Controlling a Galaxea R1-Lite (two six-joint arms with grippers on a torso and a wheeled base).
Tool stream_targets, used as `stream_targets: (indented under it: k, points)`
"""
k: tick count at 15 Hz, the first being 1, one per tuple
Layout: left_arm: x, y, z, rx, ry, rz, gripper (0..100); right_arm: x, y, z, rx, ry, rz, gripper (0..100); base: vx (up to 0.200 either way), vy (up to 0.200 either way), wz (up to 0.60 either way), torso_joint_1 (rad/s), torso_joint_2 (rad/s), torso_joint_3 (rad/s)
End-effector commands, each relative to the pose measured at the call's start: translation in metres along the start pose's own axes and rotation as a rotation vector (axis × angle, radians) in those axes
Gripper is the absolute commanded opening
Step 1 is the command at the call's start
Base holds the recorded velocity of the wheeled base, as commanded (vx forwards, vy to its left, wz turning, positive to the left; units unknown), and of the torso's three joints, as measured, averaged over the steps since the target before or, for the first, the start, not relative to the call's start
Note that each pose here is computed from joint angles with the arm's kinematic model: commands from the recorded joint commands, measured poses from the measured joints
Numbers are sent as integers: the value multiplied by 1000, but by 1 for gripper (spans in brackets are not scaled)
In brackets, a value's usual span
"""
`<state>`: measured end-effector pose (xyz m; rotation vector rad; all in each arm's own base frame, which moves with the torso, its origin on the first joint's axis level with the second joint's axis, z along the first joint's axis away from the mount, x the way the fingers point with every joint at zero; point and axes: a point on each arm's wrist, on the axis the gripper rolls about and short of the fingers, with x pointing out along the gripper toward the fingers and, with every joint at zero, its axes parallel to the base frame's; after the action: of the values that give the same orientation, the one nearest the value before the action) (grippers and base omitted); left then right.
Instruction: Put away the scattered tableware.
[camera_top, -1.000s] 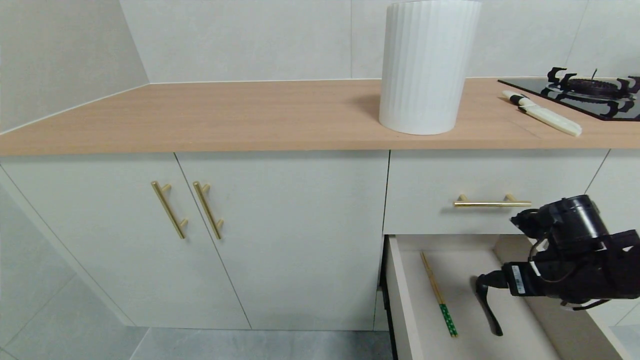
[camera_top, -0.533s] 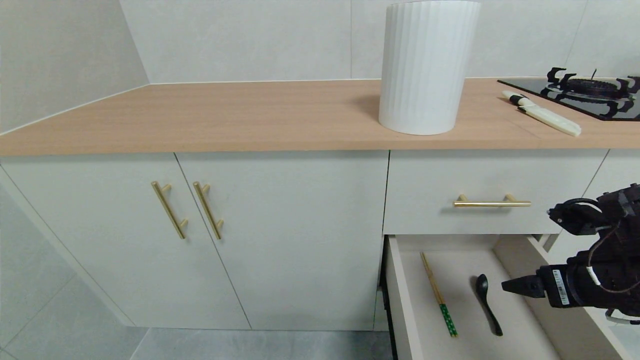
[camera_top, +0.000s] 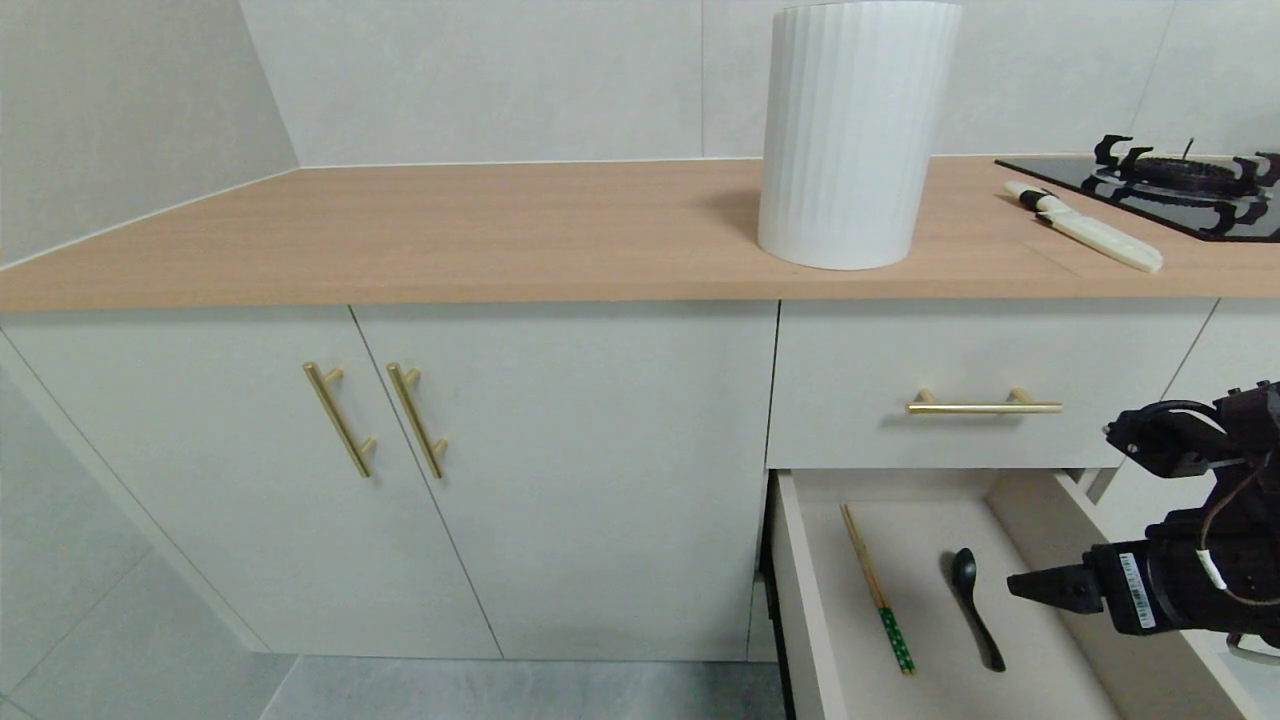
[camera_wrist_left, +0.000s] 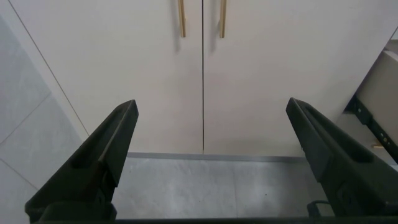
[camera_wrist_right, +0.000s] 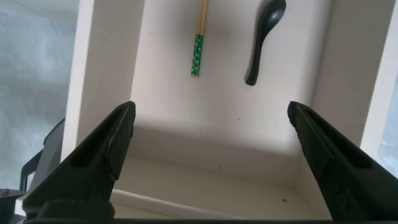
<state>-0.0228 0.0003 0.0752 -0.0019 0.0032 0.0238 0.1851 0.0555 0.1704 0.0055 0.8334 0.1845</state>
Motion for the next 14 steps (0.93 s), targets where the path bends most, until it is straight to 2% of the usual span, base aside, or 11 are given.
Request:
stream_targets:
  k: [1,10,14]
  points:
    - [0,0,0,-1,0,1,100,0,1,-2,-6,4,5,100,-200,0,0,7,2,2]
    - [0,0,0,-1,0,1,100,2,6,-7,-43,26,17,100,-200,0,0,1,3,6]
    - [0,0,0,-1,0,1,100,13,15,-16,-82,89,39,100,0,0,0,0,0,0]
